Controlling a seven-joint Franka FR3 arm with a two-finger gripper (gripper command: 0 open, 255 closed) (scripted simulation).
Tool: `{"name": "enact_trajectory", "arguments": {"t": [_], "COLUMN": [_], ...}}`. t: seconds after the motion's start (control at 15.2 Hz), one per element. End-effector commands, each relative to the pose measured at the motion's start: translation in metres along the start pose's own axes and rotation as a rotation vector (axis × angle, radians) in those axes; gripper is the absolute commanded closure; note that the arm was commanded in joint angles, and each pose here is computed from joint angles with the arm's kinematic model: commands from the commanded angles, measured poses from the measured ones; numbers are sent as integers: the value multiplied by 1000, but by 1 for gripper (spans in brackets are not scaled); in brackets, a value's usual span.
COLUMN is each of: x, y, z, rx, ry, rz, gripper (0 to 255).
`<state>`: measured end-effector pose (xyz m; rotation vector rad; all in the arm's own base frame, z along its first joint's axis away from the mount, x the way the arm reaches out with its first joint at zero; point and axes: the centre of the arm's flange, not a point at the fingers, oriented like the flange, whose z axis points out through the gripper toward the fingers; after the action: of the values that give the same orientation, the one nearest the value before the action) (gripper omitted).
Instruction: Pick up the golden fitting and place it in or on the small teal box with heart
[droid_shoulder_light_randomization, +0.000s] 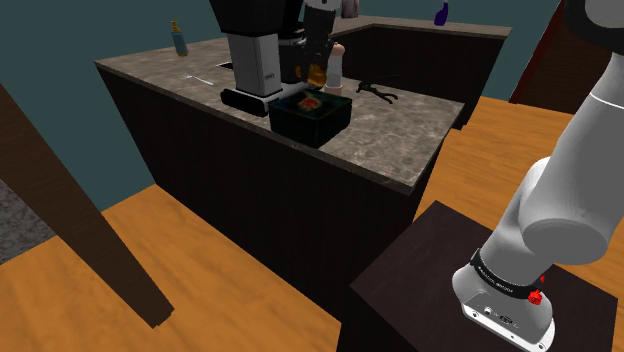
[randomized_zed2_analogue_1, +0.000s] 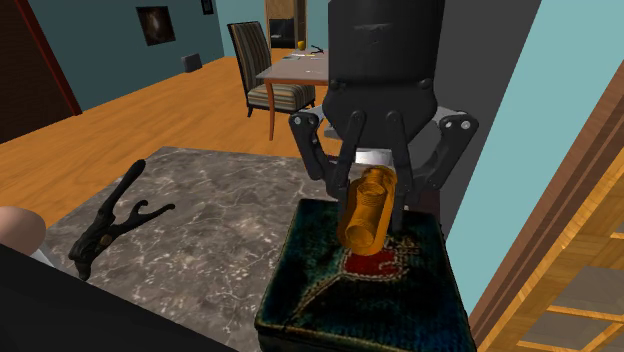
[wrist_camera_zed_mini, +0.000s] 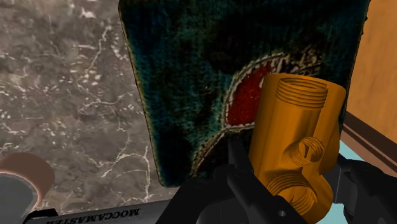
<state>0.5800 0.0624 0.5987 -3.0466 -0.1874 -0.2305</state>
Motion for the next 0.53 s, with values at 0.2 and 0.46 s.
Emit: {"name": "enact_trajectory", "arguments": {"t": [0.2, 0.46], "x": [-4, -7], "y": [1, 2], "z": [26, 45], "rx": [0, 0], "ry": [1, 1], "rz": [1, 1], "gripper": [255, 255]}}
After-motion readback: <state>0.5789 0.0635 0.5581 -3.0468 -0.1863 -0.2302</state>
